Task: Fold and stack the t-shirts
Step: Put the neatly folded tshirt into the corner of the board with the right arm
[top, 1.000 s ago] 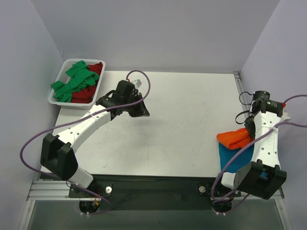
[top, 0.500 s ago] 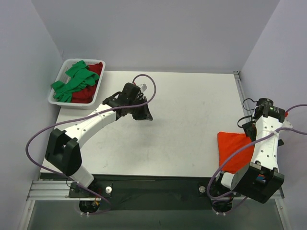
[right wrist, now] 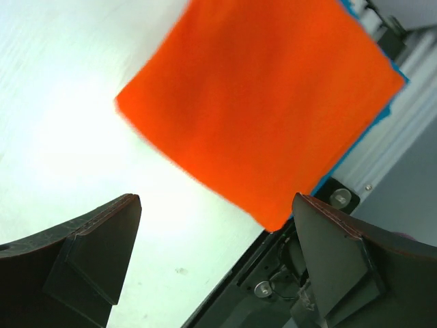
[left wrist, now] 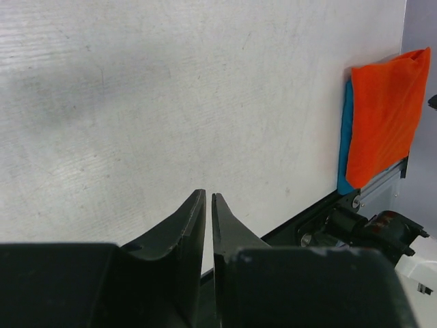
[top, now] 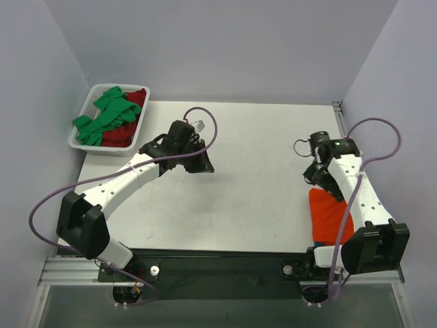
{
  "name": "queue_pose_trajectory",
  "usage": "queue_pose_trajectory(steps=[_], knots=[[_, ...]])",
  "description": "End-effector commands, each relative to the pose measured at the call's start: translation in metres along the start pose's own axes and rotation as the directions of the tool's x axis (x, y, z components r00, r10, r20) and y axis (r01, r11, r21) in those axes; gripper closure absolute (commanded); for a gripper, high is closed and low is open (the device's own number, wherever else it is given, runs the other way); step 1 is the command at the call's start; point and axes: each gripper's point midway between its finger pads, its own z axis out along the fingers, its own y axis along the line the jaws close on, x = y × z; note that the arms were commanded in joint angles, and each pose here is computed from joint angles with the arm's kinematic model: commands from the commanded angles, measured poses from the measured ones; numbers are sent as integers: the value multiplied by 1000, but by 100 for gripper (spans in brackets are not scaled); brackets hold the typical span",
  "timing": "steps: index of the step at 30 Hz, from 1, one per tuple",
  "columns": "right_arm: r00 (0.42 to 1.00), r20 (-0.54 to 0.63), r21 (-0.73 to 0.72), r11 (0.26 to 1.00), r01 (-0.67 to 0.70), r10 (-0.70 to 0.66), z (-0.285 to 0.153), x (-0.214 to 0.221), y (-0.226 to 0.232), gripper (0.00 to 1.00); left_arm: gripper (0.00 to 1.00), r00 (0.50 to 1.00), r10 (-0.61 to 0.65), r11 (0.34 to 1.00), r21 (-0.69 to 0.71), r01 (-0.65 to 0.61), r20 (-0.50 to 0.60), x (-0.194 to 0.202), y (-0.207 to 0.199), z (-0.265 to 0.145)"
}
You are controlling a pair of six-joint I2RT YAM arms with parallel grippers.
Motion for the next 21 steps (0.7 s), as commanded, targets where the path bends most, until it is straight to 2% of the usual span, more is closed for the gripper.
queue_pose_trajectory(steps=[1, 4, 5, 6, 8, 9, 11, 13, 15, 16, 21], knots=[[990, 105, -13, 995, 101, -99, -18, 3, 27, 0, 80, 991, 38, 999, 5, -39, 127, -18, -1, -32], [939, 229, -145, 945, 293, -256, -52, 32, 81, 0, 79, 986, 50, 997, -59, -41, 161, -12, 19, -45], [939, 242, -150, 946, 287, -246, -53, 29, 86, 0, 78, 985, 52, 996, -79, -40, 166, -8, 26, -48], [906, 287, -189, 909, 372, -311, -66, 45, 100, 0, 78, 987, 44, 993, -111, -27, 156, 0, 41, -47], [868, 351, -238, 863, 446, -352, -81, 61, 120, 0, 78, 980, 55, 990, -140, -28, 192, 5, 54, -60], [831, 395, -257, 821, 510, -392, -93, 77, 129, 0, 78, 978, 61, 987, -157, -30, 202, 13, 63, -67], [807, 425, -300, 778, 552, -409, -104, 92, 142, 0, 77, 973, 72, 982, -188, -30, 220, 18, 73, -75], [750, 464, -319, 701, 638, -471, -114, 117, 149, 0, 76, 968, 87, 975, -221, -34, 235, 26, 84, -86], [728, 500, -354, 657, 666, -469, -124, 130, 157, 0, 76, 966, 94, 971, -236, -35, 243, 32, 90, -92], [699, 519, -352, 622, 699, -492, -123, 141, 155, 0, 75, 962, 98, 970, -241, -35, 255, 34, 92, -99], [689, 540, -434, 541, 720, -483, -127, 165, 156, 0, 75, 959, 109, 967, -253, -41, 260, 48, 102, -106]])
